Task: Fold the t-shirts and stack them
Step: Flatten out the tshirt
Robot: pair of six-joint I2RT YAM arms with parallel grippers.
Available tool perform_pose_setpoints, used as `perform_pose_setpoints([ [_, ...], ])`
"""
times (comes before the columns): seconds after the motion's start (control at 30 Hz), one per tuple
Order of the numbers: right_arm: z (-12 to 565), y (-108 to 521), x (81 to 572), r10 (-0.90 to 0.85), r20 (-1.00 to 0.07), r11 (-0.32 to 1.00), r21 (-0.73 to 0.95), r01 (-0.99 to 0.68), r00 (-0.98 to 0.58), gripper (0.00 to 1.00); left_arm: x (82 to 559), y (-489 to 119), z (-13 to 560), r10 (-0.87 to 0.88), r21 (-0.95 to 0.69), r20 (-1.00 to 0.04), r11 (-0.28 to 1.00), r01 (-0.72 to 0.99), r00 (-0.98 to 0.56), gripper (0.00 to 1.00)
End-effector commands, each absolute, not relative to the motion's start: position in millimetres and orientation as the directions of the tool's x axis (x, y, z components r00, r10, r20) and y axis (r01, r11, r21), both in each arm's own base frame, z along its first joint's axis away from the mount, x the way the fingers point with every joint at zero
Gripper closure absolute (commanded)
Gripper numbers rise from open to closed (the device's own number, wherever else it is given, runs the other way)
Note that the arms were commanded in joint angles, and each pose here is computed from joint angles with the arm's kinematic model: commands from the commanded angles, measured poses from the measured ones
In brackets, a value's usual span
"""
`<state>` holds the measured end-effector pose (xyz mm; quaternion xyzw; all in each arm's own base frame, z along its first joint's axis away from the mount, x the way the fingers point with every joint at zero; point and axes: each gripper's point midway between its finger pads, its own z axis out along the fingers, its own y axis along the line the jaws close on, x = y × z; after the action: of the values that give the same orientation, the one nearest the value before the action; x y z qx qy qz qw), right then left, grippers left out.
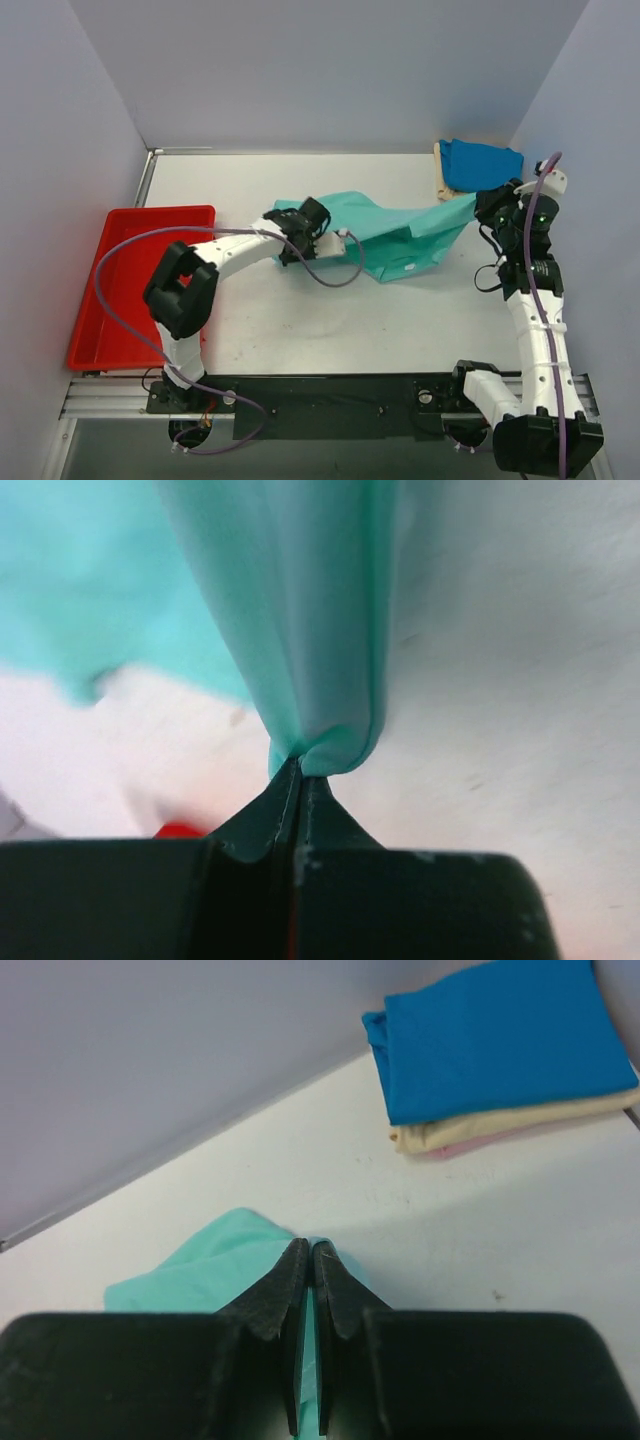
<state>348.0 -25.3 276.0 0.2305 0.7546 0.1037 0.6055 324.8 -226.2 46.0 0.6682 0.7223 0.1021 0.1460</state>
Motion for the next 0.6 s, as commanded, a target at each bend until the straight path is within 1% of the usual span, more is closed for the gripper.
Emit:
perform_pose_setpoints([
  [0.0,378.3,-16.3,329.7,0.438,-0.898,0.896,0.440,0.068,0.037,1.00,393.0,-187.2,207.9,0.920,0.630,-0.351,0.370,0.683,-0.174,1.00],
  [0.03,395.9,-13.4,321.5,0.443,-0.894,0.894,0.447,0.043,0.069,1.00,392.3,-178.6,240.6,0.906,0.659,-0.394,0.397,0.639,-0.156,1.00],
  [0.07,405.9,-9.4,317.4,0.447,-0.891,0.893,0.449,0.017,0.080,1.00,392.0,-168.6,258.0,0.898,0.675,-0.413,0.416,0.609,-0.156,1.00],
  [0.1,426.4,-4.0,307.1,0.449,-0.886,0.893,0.450,-0.024,0.114,1.00,386.0,-158.7,287.8,0.884,0.699,-0.447,0.440,0.564,-0.135,1.00],
  [0.13,434.4,-1.4,302.5,0.456,-0.881,0.890,0.454,-0.041,0.124,1.00,383.4,-150.8,300.9,0.879,0.711,-0.458,0.452,0.539,-0.133,1.00],
  [0.17,452.2,2.7,290.6,0.454,-0.878,0.891,0.448,-0.071,0.154,1.00,371.9,-140.1,329.2,0.870,0.734,-0.480,0.467,0.493,-0.109,1.00],
  [0.2,461.4,4.9,283.9,0.455,-0.874,0.890,0.447,-0.088,0.170,1.00,367.3,-133.3,341.8,0.871,0.750,-0.481,0.468,0.468,-0.100,1.00],
  [0.23,478.4,7.7,269.4,0.451,-0.868,0.892,0.438,-0.111,0.205,1.00,353.8,-120.1,367.0,0.862,0.768,-0.500,0.486,0.417,-0.084,1.00],
  [0.27,487.4,9.2,262.5,0.449,-0.865,0.894,0.431,-0.124,0.225,1.00,348.6,-112.1,380.4,0.864,0.785,-0.497,0.486,0.383,-0.079,1.00],
  [0.33,505.1,12.8,238.9,0.441,-0.859,0.897,0.417,-0.144,0.261,1.00,326.6,-89.5,416.5,0.850,0.806,-0.523,0.517,0.289,-0.060,1.00],
  [0.37,520.2,15.5,220.4,0.434,-0.850,0.901,0.403,-0.163,0.299,1.00,311.6,-76.1,436.8,0.833,0.805,-0.551,0.545,0.233,-0.045,1.00],
  [0.4,525.6,16.6,213.6,0.430,-0.847,0.903,0.395,-0.170,0.312,1.00,295.7,-65.0,457.8,0.814,0.798,-0.581,0.573,0.186,-0.017,1.00],
  [0.47,545.4,21.0,181.6,0.411,-0.835,0.911,0.365,-0.192,0.365,1.00,271.4,-49.5,482.5,0.778,0.771,-0.628,0.621,0.142,0.013,1.00],
  [0.57,559.1,24.7,157.3,0.397,-0.826,0.917,0.341,-0.206,0.400,1.00,244.5,-40.4,501.1,0.730,0.727,-0.682,0.669,0.153,0.051,1.00],
])
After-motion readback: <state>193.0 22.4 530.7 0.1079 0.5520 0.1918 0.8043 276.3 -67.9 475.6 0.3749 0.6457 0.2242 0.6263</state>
